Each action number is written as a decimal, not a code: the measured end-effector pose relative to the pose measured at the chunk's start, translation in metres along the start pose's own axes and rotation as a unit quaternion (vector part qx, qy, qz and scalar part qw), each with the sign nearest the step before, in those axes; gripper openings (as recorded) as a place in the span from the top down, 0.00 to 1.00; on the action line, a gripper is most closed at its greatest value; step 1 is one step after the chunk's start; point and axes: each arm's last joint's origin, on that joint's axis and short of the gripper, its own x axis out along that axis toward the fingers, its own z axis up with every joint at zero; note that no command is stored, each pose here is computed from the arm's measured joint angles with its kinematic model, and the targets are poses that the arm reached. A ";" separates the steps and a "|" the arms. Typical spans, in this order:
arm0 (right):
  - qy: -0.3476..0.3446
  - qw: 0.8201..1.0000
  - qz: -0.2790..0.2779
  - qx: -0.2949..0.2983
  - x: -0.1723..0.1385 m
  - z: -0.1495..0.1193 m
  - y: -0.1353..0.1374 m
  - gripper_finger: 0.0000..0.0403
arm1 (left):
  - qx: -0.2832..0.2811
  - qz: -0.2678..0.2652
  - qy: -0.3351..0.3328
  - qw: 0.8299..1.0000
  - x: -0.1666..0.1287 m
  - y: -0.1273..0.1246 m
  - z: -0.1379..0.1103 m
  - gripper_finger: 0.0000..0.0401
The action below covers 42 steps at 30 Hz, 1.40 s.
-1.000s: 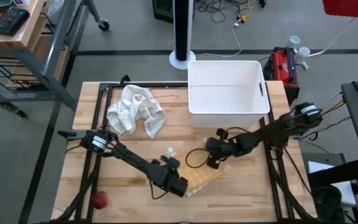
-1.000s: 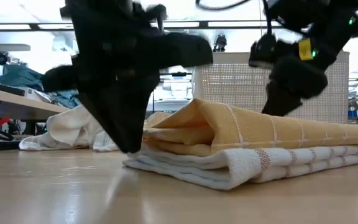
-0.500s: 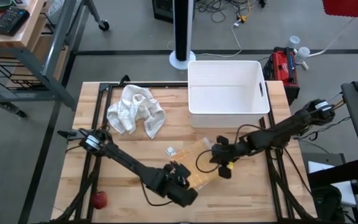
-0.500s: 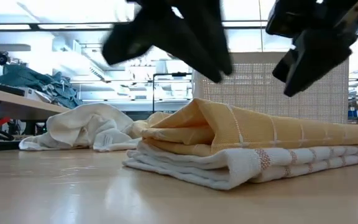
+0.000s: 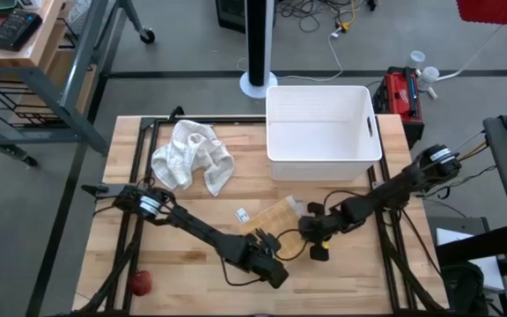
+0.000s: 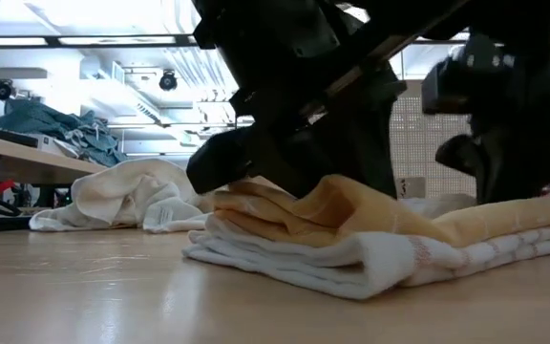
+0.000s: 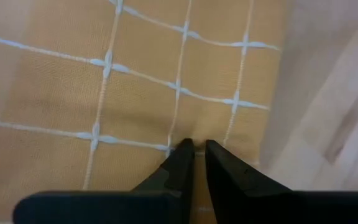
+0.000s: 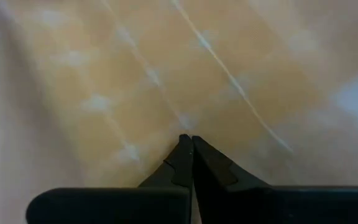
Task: Fold towel
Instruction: Stack the yellow squared towel on top of the white striped towel
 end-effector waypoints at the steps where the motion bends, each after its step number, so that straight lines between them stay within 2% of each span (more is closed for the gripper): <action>1: 0.013 1.000 -0.011 0.002 0.004 -0.002 -0.003 1.00 | -0.004 -0.002 0.003 1.000 0.002 0.000 -0.001 0.91; 7: 0.045 0.997 -0.064 0.022 0.016 -0.004 -0.016 1.00 | -0.007 -0.007 -0.003 1.000 0.000 -0.004 -0.007 0.91; 12: 0.043 0.997 -0.064 0.024 0.015 -0.004 -0.017 1.00 | 0.000 -0.012 0.011 1.000 -0.012 -0.010 -0.021 0.91; 18: 0.044 0.995 -0.084 0.023 0.015 -0.006 -0.020 1.00 | -0.017 0.004 0.072 0.997 -0.019 -0.011 -0.051 0.91; 24: 0.035 0.996 -0.073 0.027 0.009 -0.005 -0.019 1.00 | -0.026 -0.008 0.054 0.998 -0.036 -0.021 -0.061 0.91; 29: 0.017 0.998 -0.054 0.028 -0.005 -0.002 -0.019 1.00 | -0.013 -0.002 -0.062 0.998 -0.055 -0.024 -0.045 0.91; 33: -0.009 0.999 -0.042 0.030 -0.014 0.002 -0.017 1.00 | -0.001 0.036 -0.166 0.985 -0.060 -0.018 -0.020 0.91; 35: -0.015 0.999 -0.039 0.031 -0.017 0.003 -0.017 1.00 | 0.009 0.052 -0.172 0.984 -0.056 -0.012 -0.007 0.91; 39: -0.038 0.998 -0.035 0.032 -0.023 0.008 -0.015 1.00 | 0.013 0.081 -0.122 0.989 -0.036 0.008 0.009 0.91; 42: -0.077 0.994 -0.067 0.029 -0.024 0.014 -0.015 1.00 | 0.014 0.104 -0.087 0.991 -0.020 0.022 0.010 0.91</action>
